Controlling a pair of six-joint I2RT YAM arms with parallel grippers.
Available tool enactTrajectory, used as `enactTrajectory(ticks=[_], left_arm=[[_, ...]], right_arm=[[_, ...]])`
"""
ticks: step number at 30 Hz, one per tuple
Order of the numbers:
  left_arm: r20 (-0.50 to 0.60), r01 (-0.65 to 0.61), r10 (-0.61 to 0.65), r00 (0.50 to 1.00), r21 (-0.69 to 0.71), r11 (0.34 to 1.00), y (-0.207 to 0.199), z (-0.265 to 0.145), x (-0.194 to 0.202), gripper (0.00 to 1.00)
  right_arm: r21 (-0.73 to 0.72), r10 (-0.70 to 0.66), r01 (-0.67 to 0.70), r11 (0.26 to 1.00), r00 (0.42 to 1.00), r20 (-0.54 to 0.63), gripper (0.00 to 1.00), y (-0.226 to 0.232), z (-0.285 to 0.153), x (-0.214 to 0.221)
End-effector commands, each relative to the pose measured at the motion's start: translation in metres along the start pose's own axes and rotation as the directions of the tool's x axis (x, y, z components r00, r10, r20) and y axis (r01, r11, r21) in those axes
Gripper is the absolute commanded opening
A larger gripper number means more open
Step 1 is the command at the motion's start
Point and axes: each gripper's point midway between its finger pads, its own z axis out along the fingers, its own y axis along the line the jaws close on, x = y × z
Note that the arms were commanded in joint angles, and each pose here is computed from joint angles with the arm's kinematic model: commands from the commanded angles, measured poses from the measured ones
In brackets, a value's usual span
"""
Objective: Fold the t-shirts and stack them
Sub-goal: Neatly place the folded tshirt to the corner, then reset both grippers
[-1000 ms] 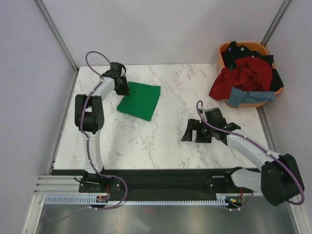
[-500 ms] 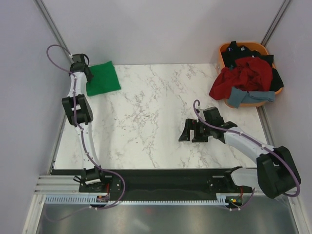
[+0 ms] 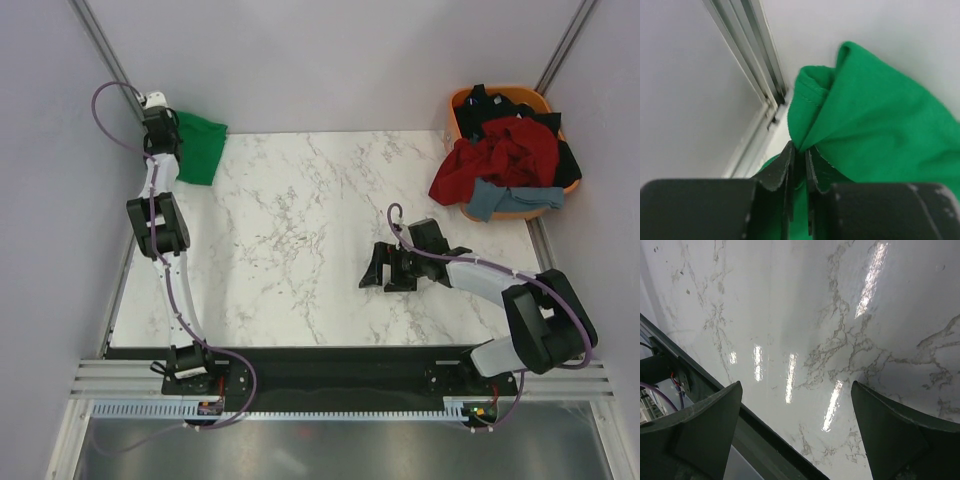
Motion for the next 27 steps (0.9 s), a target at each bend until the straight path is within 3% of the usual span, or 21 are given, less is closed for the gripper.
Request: enactTrajectory(ticks=[1, 2, 3, 5, 7, 10, 18, 19, 21, 22, 23, 25, 27], left_arm=[[0.218, -0.019, 0.040, 0.975, -0.098, 0.995, 0.026, 0.006, -0.055, 0.18], [0.209, -0.008, 0.035, 0.977, -0.126, 0.992, 0.031, 0.006, -0.051, 0.28], [0.201, 0.012, 0.018, 0.979, -0.146, 0.989, 0.036, 0.005, -0.049, 0.54], [0.173, 0.035, 0.002, 0.985, -0.210, 0.977, 0.046, 0.002, -0.040, 0.69], [0.141, 0.040, -0.008, 0.990, -0.229, 0.973, 0.050, -0.002, -0.033, 0.99], [0.100, 0.032, -0.008, 0.995, -0.246, 0.969, 0.053, -0.012, -0.031, 1.00], [0.045, 0.194, -0.190, 0.981, -0.316, 0.929, 0.069, -0.068, -0.061, 1.00], [0.012, 0.204, -0.211, 0.977, -0.312, 0.928, 0.067, -0.076, -0.049, 1.00], [0.036, 0.325, -0.326, 0.945, -0.244, 0.914, 0.058, -0.107, -0.075, 1.00], [-0.037, 0.336, -0.352, 0.935, -0.218, 0.916, 0.049, -0.114, -0.046, 1.00], [0.007, 0.412, -0.417, 0.909, -0.175, 0.894, 0.047, -0.141, -0.075, 1.00], [-0.066, 0.432, -0.446, 0.892, -0.157, 0.888, 0.039, -0.160, -0.045, 1.00], [-0.101, 0.482, -0.487, 0.867, -0.078, 0.873, 0.028, -0.190, -0.050, 1.00]], right_arm=[[-0.009, -0.012, 0.013, 1.000, 1.000, 0.020, 0.98, 0.001, 0.007, -0.007], [-0.007, -0.007, 0.007, 1.000, 1.000, 0.019, 0.98, 0.001, 0.007, -0.007], [-0.008, -0.009, 0.009, 1.000, 1.000, 0.020, 0.98, 0.002, 0.007, -0.007], [-0.011, -0.005, 0.005, 1.000, 1.000, 0.020, 0.98, 0.005, 0.006, -0.007], [-0.019, -0.015, 0.016, 1.000, 0.999, 0.030, 0.98, 0.011, 0.001, -0.009], [-0.013, -0.037, 0.037, 0.999, 0.998, 0.052, 0.98, 0.019, -0.009, -0.010], [-0.023, -0.045, 0.048, 0.999, 0.994, 0.099, 0.98, 0.037, -0.037, -0.002], [-0.021, -0.048, 0.050, 0.999, 0.992, 0.115, 0.98, 0.041, -0.044, -0.002], [-0.014, -0.067, 0.070, 0.997, 0.989, 0.132, 0.98, 0.049, -0.052, -0.004], [0.006, -0.067, 0.067, 0.998, 0.990, 0.125, 0.98, 0.048, -0.057, 0.000], [0.014, -0.077, 0.076, 0.997, 0.989, 0.123, 0.98, 0.050, -0.059, 0.001], [0.034, -0.083, 0.080, 0.996, 0.990, 0.116, 0.98, 0.054, -0.069, 0.003], [0.043, -0.098, 0.093, 0.995, 0.987, 0.125, 0.98, 0.062, -0.078, 0.003]])
